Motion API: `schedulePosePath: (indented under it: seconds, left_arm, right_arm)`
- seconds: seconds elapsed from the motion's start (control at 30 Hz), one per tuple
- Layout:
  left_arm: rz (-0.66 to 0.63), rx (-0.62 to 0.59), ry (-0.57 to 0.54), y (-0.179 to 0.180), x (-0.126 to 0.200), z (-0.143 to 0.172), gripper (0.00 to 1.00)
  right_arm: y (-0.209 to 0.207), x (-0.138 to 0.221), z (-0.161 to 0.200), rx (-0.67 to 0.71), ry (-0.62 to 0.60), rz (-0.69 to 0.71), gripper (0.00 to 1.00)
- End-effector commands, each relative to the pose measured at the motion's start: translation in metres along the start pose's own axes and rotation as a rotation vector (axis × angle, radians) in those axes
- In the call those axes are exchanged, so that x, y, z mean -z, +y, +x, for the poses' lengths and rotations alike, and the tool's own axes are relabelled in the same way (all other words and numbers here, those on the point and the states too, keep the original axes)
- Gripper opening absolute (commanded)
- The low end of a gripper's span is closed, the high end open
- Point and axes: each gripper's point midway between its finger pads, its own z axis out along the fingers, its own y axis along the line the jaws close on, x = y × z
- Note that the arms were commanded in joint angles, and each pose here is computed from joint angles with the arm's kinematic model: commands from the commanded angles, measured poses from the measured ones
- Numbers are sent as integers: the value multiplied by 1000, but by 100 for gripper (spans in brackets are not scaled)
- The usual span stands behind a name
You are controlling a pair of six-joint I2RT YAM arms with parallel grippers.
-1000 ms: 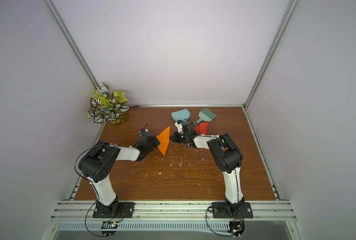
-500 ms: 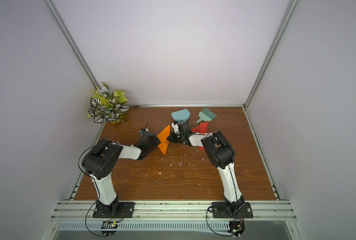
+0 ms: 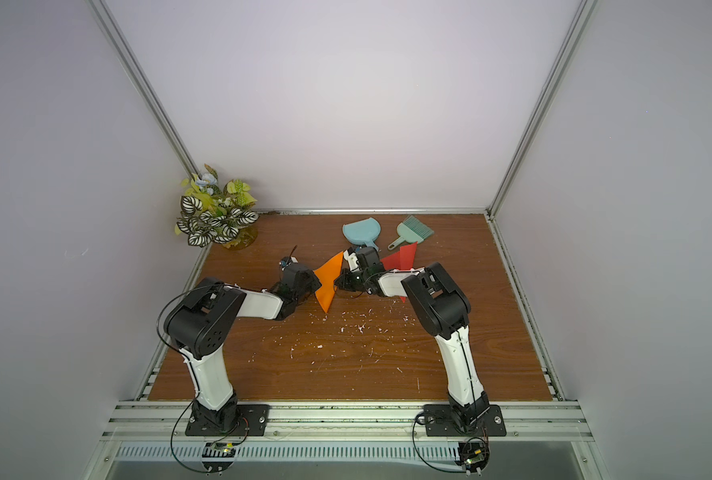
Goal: Fold the square paper diagonally
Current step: Fold the paper at the center of the board.
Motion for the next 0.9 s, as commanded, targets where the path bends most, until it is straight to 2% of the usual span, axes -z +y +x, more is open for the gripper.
schedulePosePath:
  seconds: [0.0, 0.33, 0.87]
  left_arm:
    - [-16, -8, 18, 4, -4, 8, 0]
    - [-19, -19, 17, 5, -4, 8, 1]
    - [-18, -15, 21, 7, -5, 10, 0]
  right_arm:
    - [29, 12, 0, 57, 4, -65, 6]
    - [33, 12, 1, 73, 5, -71, 6]
    - [45, 19, 36, 65, 39, -106, 6]
